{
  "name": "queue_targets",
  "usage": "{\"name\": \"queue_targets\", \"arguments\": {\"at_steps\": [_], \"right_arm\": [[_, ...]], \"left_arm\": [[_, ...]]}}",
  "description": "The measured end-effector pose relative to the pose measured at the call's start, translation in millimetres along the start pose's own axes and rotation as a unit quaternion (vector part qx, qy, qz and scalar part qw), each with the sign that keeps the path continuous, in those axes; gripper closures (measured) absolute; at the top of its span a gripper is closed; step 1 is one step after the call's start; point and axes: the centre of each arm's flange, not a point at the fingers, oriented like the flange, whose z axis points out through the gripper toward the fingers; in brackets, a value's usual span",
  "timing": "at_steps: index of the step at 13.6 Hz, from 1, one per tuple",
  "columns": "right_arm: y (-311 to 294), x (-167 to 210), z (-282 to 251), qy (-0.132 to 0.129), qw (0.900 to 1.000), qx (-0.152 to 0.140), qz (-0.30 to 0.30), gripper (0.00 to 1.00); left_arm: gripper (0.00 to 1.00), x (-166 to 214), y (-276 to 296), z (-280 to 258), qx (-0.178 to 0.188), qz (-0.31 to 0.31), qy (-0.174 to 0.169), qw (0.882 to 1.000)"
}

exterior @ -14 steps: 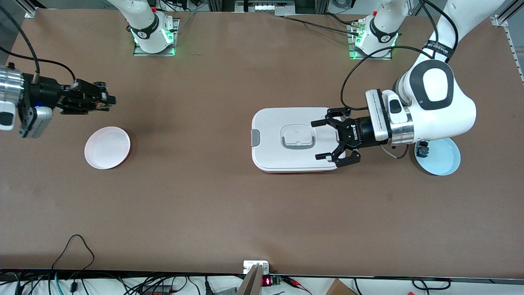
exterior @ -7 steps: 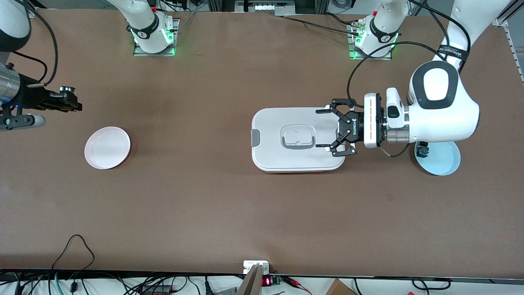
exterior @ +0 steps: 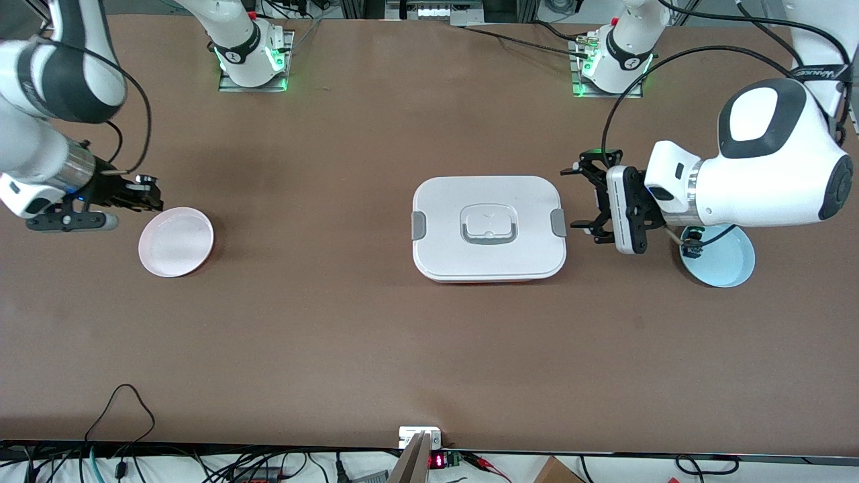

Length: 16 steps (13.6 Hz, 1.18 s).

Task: Transfer orange switch to right arm and place
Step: 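Move the orange switch over the white plate with the right gripper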

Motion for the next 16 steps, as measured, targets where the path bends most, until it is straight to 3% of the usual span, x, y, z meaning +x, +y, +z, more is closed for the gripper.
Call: {"name": "queue_targets", "arguments": {"at_steps": [4, 9, 13, 16], "right_arm": [[-1, -20, 78, 0.017, 0.999, -0.031, -0.035, 0.59], [30, -18, 124, 0.022, 0.994, -0.041, -0.1, 0.59], [66, -19, 166, 0.03, 0.994, -0.05, -0.097, 0.59], [67, -19, 186, 0.029, 0.993, -0.052, -0.098, 0.59]], "left_arm": [[0.0, -17, -13, -22, 0.086, -0.105, -0.073, 0.988], [0.0, -47, -34, -76, 0.208, -0.157, -0.144, 0.955], [0.0, -56, -30, -143, 0.288, -0.18, -0.14, 0.93], [0.0, -71, -17, -172, 0.287, -0.272, -0.136, 0.908]]}}
